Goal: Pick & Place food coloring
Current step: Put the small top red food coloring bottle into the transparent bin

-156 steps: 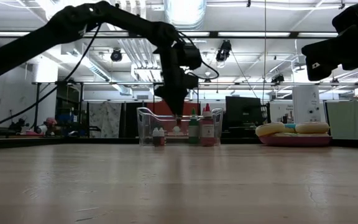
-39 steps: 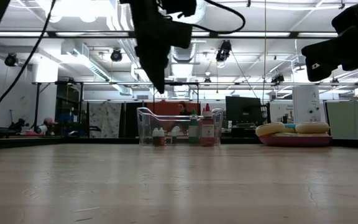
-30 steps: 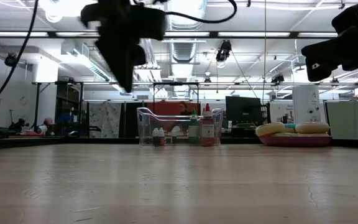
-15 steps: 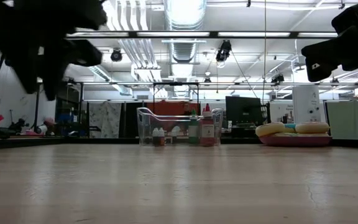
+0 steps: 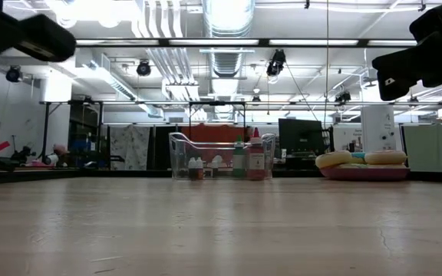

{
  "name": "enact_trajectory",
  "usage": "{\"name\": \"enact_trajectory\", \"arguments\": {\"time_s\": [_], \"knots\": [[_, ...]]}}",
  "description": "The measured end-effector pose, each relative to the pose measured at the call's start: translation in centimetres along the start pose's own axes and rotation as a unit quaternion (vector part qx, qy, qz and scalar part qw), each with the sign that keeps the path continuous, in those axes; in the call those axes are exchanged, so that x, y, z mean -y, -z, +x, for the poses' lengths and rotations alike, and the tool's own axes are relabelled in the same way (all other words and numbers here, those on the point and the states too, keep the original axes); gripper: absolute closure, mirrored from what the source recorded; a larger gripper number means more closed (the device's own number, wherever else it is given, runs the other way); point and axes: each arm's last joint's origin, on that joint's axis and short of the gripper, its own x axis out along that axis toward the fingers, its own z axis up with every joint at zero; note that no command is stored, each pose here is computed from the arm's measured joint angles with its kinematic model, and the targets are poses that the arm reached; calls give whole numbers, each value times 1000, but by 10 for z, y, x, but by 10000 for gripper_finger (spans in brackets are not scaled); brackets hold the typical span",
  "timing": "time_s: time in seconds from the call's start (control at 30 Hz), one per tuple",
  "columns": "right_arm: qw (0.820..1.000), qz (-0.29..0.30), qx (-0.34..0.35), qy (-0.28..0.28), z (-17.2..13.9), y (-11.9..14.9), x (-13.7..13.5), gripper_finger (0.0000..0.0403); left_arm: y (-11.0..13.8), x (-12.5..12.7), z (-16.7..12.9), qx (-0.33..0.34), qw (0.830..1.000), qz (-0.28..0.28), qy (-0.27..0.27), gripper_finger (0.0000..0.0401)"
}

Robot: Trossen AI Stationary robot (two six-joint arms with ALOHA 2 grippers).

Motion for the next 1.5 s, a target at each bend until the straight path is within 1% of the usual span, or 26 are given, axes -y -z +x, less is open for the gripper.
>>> {"name": "enact_trajectory", "arguments": {"time_s": [0.27,0.5,0.7,0.77,1.0,1.5], "knots": [[1000,0,0,0,0,0,0,394,-2,13,-2,20,1000,11,10,311],[1000,0,0,0,0,0,0,394,-3,20,8,6,1000,22,8,311],[1000,0,0,0,0,0,0,394,-4,20,23,-6,1000,22,4,311],[1000,0,0,0,0,0,0,394,-4,20,27,1,1000,22,3,311],[1000,0,0,0,0,0,0,394,-3,18,35,-2,1000,21,-14,311],[1000,0,0,0,0,0,0,394,-1,15,48,-21,1000,13,-20,311]]}}
